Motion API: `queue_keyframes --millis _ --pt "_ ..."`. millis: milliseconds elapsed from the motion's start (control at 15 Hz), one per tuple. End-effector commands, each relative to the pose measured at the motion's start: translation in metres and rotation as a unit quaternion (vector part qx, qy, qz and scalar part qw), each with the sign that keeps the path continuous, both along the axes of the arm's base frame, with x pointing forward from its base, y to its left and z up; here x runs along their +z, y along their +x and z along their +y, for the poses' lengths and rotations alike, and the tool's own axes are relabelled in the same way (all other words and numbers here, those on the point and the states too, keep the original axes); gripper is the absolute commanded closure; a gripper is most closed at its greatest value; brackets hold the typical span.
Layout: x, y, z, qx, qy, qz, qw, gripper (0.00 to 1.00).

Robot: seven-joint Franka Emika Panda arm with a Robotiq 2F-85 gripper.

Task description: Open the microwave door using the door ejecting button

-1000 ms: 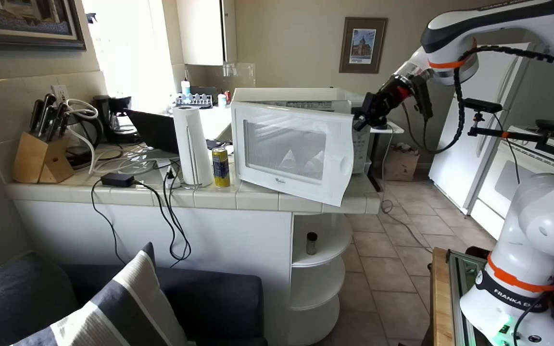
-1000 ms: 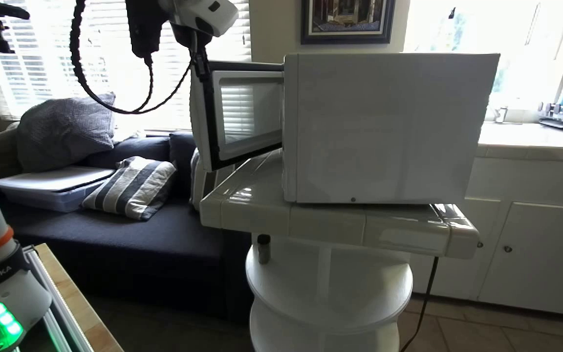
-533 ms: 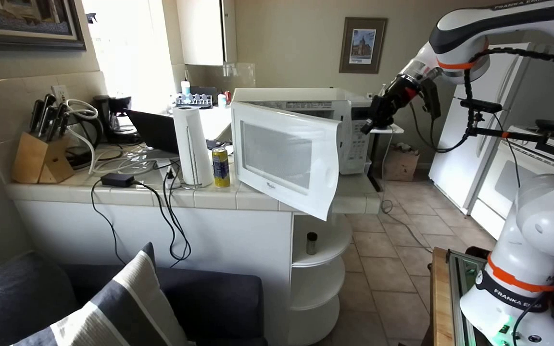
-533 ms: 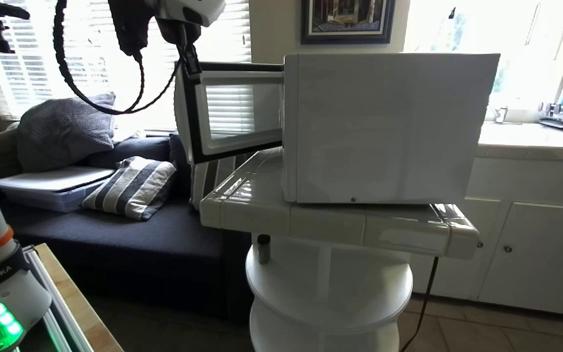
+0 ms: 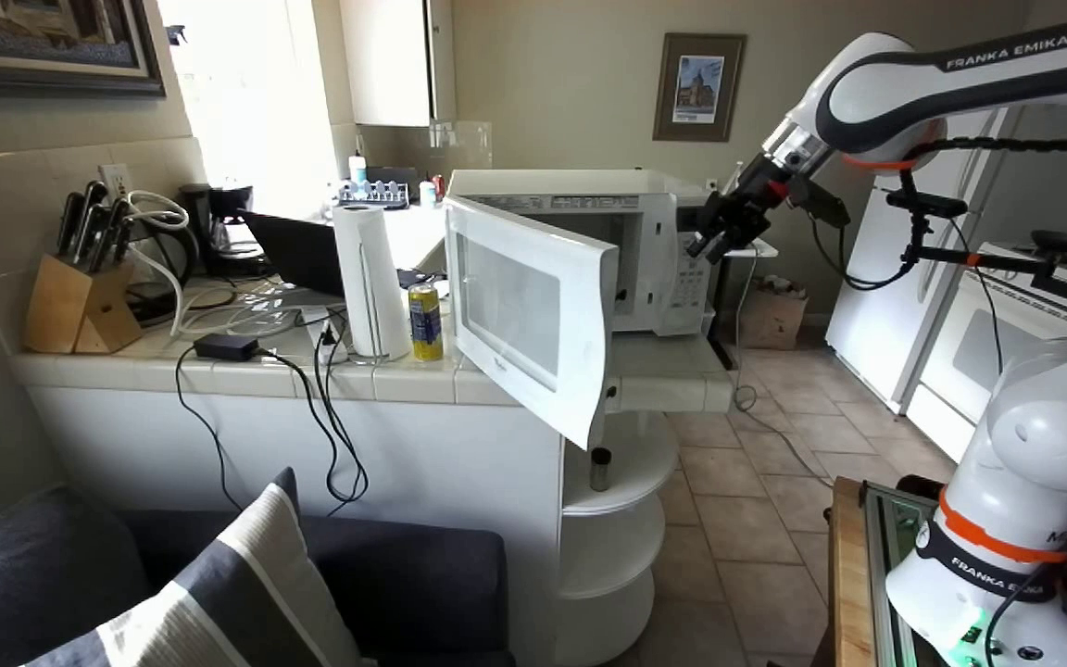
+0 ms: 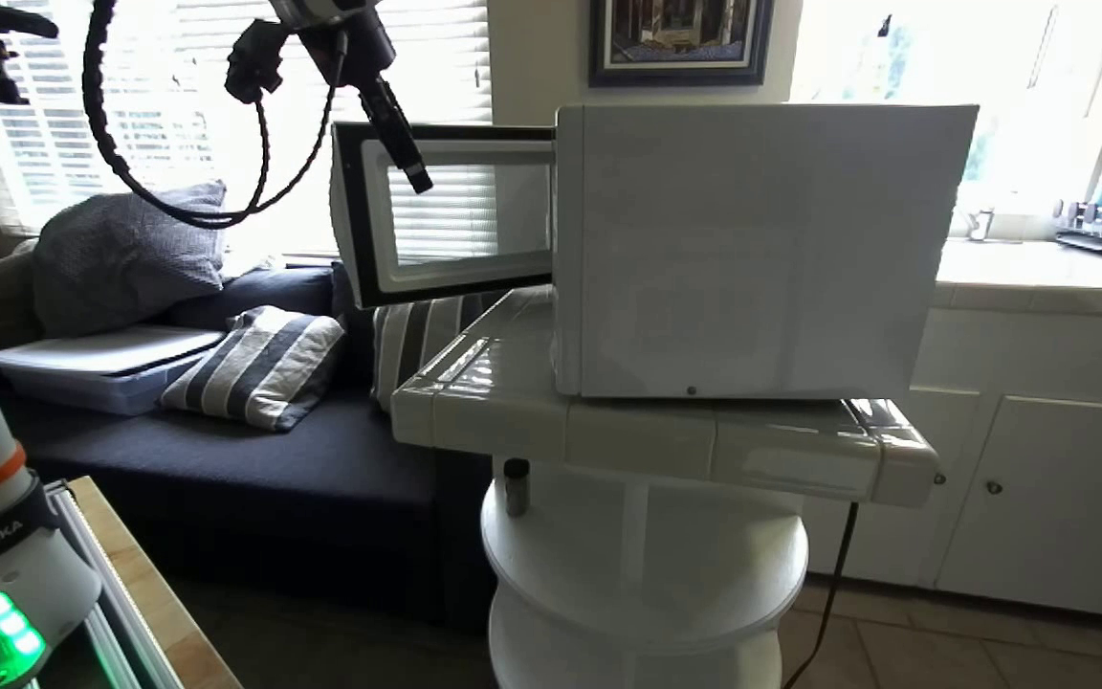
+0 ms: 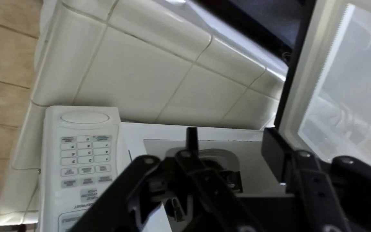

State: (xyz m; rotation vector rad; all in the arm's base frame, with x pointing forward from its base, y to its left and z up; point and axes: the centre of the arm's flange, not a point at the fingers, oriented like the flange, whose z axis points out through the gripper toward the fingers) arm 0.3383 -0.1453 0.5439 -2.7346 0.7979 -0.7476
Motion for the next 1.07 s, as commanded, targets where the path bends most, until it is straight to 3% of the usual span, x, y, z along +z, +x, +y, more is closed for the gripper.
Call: queue_keyframes --millis 0,133,333,533,600,667,1000 --pt "-0.01 -0.009 0.031 -0.053 -0.079 0.032 0.995 0.13" --pt "-0.013 -0.009 0.044 -0.074 -0.127 0.046 0.9881 0.01" --pt "-0.012 -0.016 0.062 -0.096 -0.203 0.068 0.9721 0.0" --pt "-0.014 -0.024 0.076 -0.087 -0.255 0.098 0.9582 0.0" --pt "-0.015 -0.026 0.079 -0.076 -0.264 0.108 0.9555 0.0" --pt "-0.011 -0.012 0.069 -0.08 -0.241 0.092 0.9628 0.0" --pt "-0.01 -0.014 0.068 -0.08 -0.24 0.091 0.9631 0.0"
